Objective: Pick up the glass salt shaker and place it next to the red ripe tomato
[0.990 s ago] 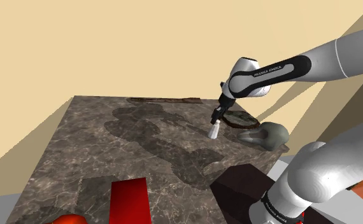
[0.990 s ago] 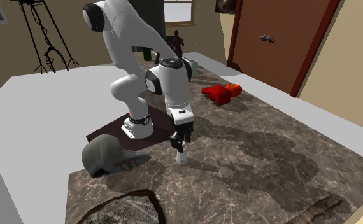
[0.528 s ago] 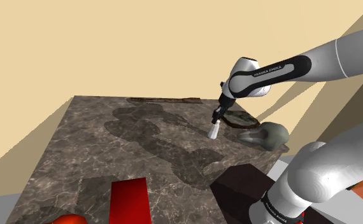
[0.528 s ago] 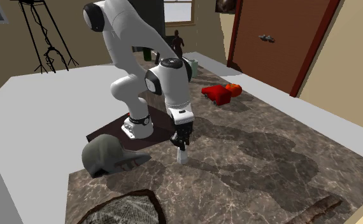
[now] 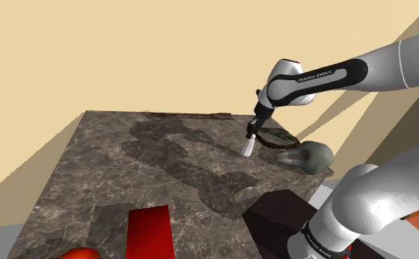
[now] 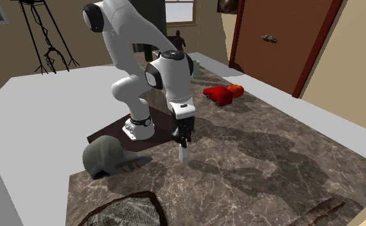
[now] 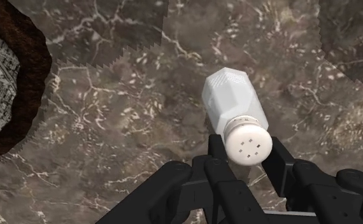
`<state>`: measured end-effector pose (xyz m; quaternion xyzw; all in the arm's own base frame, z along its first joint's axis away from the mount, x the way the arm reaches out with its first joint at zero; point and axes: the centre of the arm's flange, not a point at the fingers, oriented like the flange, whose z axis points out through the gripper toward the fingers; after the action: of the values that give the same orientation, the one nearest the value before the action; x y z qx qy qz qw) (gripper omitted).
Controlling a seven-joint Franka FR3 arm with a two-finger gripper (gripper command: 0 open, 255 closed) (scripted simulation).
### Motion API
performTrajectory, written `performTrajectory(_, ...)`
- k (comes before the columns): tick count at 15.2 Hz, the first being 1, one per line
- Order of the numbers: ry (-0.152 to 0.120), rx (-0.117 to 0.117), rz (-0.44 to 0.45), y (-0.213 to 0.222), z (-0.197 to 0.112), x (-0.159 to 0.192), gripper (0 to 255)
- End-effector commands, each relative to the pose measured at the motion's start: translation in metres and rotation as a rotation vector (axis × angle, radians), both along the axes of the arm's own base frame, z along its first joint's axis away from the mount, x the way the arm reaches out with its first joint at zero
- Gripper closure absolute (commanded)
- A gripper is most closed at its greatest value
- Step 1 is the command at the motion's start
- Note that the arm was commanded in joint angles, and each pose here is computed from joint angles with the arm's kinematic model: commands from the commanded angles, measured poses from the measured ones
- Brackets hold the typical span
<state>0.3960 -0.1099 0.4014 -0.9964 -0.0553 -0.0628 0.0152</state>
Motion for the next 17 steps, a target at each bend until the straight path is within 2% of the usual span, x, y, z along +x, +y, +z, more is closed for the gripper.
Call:
performTrajectory(1, 0.0, 0.0, 0.0, -0.001, 0.011, 0.0, 255)
performTrajectory(17, 0.0, 0.0, 0.0, -0.001, 0.096, 0.0, 255)
